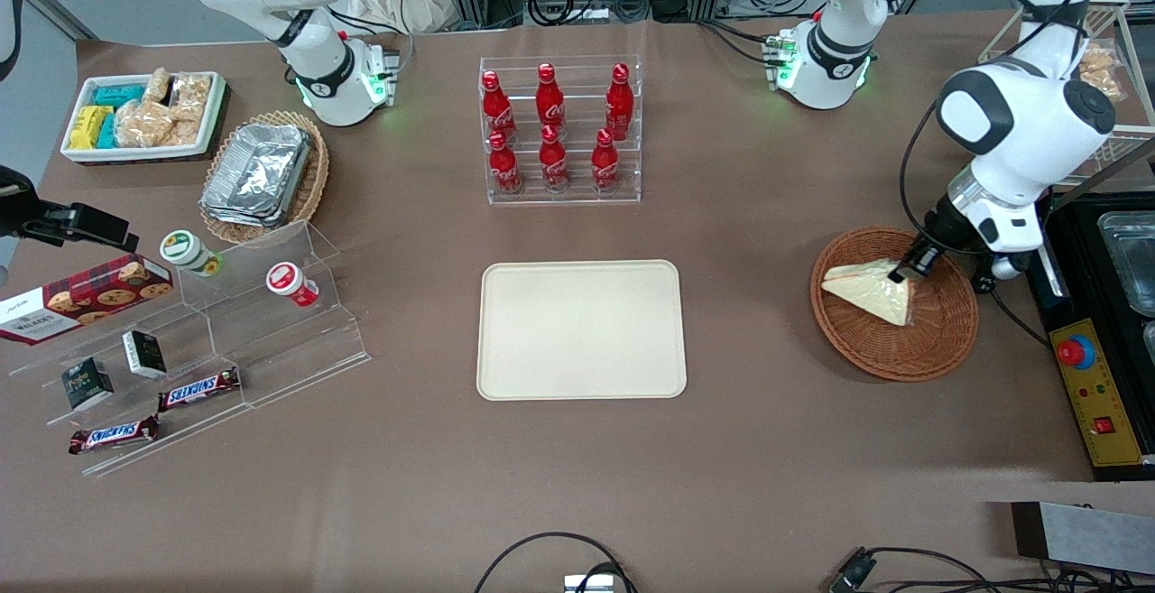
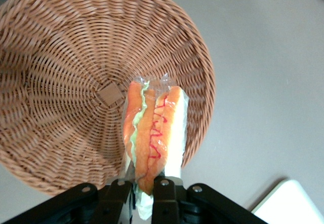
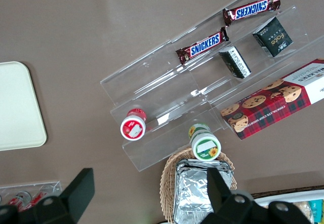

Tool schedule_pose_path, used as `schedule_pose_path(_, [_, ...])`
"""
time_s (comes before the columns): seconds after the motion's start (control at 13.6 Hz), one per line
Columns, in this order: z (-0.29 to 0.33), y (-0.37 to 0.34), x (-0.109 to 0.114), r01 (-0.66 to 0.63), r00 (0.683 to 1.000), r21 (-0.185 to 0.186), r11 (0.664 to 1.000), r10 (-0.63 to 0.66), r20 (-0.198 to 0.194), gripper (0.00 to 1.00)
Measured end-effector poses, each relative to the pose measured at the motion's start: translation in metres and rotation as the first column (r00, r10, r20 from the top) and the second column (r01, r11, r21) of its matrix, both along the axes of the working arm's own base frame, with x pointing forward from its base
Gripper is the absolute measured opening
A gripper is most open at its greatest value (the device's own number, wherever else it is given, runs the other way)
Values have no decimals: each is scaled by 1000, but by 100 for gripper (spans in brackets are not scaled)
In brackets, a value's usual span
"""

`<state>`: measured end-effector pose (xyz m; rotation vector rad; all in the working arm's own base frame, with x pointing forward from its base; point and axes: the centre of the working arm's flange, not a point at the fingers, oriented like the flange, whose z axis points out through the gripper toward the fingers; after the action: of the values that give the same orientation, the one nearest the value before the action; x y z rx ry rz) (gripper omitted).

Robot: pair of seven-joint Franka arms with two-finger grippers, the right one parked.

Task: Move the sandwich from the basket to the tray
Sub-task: 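Close the left gripper on the sandwich and lift it, then carry the sandwich with the left gripper over the beige tray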

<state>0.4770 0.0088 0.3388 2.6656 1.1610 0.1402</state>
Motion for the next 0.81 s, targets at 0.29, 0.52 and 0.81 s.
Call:
schedule_pose_path(0.29, [42, -48, 6, 225, 974, 100, 969, -220, -61, 15])
schedule_pose_path(0.52, [86, -102, 18, 324, 946, 122, 938, -318, -69, 15])
schedule_pose_path(0.81, [132, -166, 24, 389, 921, 132, 912, -386, -48, 15])
